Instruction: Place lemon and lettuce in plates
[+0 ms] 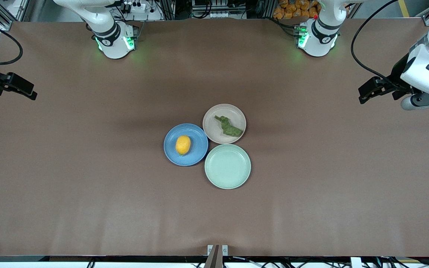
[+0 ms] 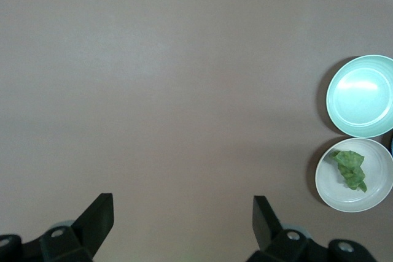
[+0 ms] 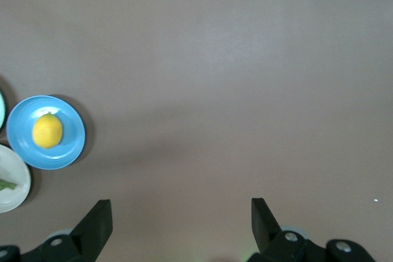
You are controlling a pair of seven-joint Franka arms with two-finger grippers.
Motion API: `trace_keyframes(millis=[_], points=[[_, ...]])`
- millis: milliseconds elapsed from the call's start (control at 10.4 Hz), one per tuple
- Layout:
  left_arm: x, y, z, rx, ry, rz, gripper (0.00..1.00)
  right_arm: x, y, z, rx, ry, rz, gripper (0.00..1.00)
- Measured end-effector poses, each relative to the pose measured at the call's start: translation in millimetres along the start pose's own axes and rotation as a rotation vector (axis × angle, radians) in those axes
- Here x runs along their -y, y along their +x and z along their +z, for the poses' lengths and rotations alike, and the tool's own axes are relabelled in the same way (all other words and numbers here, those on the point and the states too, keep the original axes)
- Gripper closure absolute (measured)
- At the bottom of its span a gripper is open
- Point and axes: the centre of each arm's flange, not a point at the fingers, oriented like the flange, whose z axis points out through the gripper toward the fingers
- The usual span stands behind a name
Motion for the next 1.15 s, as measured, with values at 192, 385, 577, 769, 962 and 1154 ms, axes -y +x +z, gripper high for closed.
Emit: trace_keyframes(millis=[192, 385, 577, 769, 962, 1154], points=[[3.3, -0.4, -0.2, 0.006, 0.002, -0.001, 0.00, -1.3, -3.7, -4.3, 0.001, 0.003, -0.001, 0.00], [6.0, 0.0, 0.0, 0.008, 0.003, -0.005, 0.00, -3.6, -6.7, -5.4, 0.012, 0.001, 0.001, 0.00], [9.0, 0.8, 0.1, 0.009, 0.003, -0.010, 0.00, -3.7, -7.0, -5.1, 0.015, 0.001, 0.000, 0.00], [8.4, 0.6, 0.1, 0.009, 0.003, -0.009, 0.00, -3.8, -7.0, -5.1, 0.015, 0.001, 0.000, 0.00], [6.8, 0.1, 0.1, 0.009, 0.003, -0.006, 0.00, -4.0, -6.9, -5.1, 0.015, 0.001, 0.001, 0.00], [5.0, -0.4, 0.1, 0.009, 0.003, -0.002, 0.00, -4.2, -6.9, -5.1, 0.015, 0.001, 0.001, 0.00]])
